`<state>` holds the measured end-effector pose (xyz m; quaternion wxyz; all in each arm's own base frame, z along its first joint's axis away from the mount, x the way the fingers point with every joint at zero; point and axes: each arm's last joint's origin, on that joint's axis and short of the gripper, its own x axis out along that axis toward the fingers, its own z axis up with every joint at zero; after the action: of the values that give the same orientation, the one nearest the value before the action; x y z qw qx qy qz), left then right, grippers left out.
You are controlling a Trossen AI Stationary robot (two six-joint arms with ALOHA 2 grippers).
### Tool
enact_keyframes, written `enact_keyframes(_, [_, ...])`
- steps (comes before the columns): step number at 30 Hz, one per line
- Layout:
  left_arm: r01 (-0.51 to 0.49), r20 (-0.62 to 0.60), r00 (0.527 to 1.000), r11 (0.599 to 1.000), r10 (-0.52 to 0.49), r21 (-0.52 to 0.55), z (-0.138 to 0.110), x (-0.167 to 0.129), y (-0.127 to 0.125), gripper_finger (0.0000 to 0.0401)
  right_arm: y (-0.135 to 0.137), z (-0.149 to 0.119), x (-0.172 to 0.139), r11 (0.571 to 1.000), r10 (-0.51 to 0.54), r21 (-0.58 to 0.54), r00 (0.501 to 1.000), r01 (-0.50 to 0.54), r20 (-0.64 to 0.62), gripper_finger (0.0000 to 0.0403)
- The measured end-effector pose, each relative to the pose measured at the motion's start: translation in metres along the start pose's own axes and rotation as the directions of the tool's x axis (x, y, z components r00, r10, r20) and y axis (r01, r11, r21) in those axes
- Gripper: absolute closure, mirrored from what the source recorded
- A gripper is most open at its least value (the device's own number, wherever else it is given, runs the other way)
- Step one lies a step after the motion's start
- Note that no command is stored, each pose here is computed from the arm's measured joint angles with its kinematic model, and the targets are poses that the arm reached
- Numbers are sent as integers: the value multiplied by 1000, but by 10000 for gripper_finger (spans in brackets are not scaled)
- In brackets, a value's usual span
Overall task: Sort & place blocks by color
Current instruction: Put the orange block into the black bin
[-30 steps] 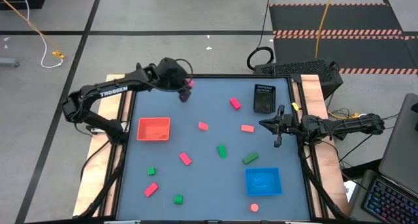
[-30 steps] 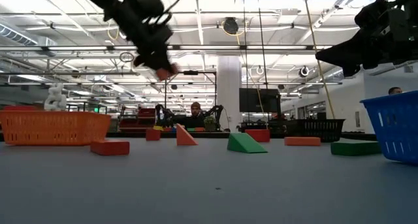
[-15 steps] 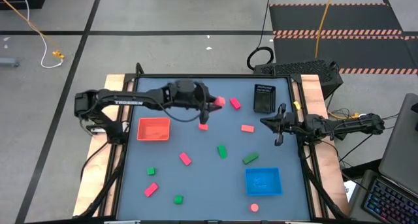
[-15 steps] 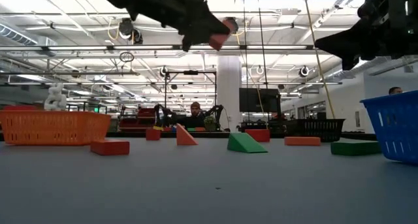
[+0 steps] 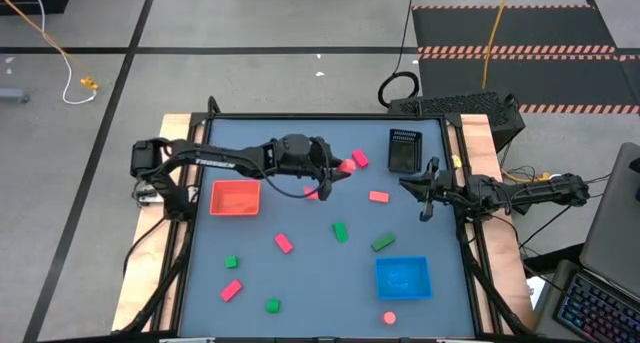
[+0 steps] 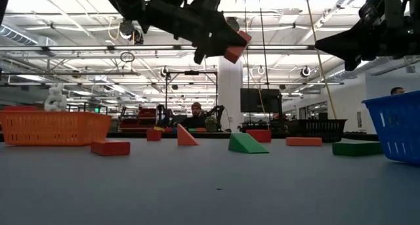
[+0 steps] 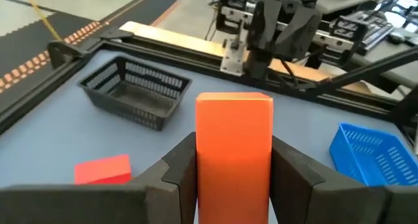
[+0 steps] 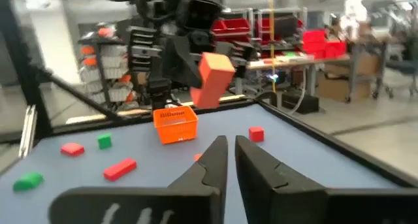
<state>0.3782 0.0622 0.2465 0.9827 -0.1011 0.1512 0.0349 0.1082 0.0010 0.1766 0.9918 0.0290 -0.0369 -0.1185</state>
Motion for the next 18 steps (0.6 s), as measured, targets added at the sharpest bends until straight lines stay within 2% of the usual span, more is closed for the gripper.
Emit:
enact_keyframes(3, [33, 25, 999, 999, -33, 8, -2, 5, -2, 262, -1, 1, 1, 1000, -10, -4, 1000, 10, 8, 325])
enact_keyframes(11, [121, 115, 986, 992, -124, 32, -6, 20, -3, 260, -2, 10, 10, 996, -44, 83, 993, 35, 106, 170])
enact_keyframes(14, [152, 142, 978, 988, -156, 37, -11, 27, -5, 259, -2, 10, 16, 993, -60, 104, 992, 49, 112, 142])
enact_keyframes(18, [168, 165, 971, 985, -172, 37, -15, 33, -6, 259, -2, -1, 28, 994, -83, 73, 996, 82, 13, 132])
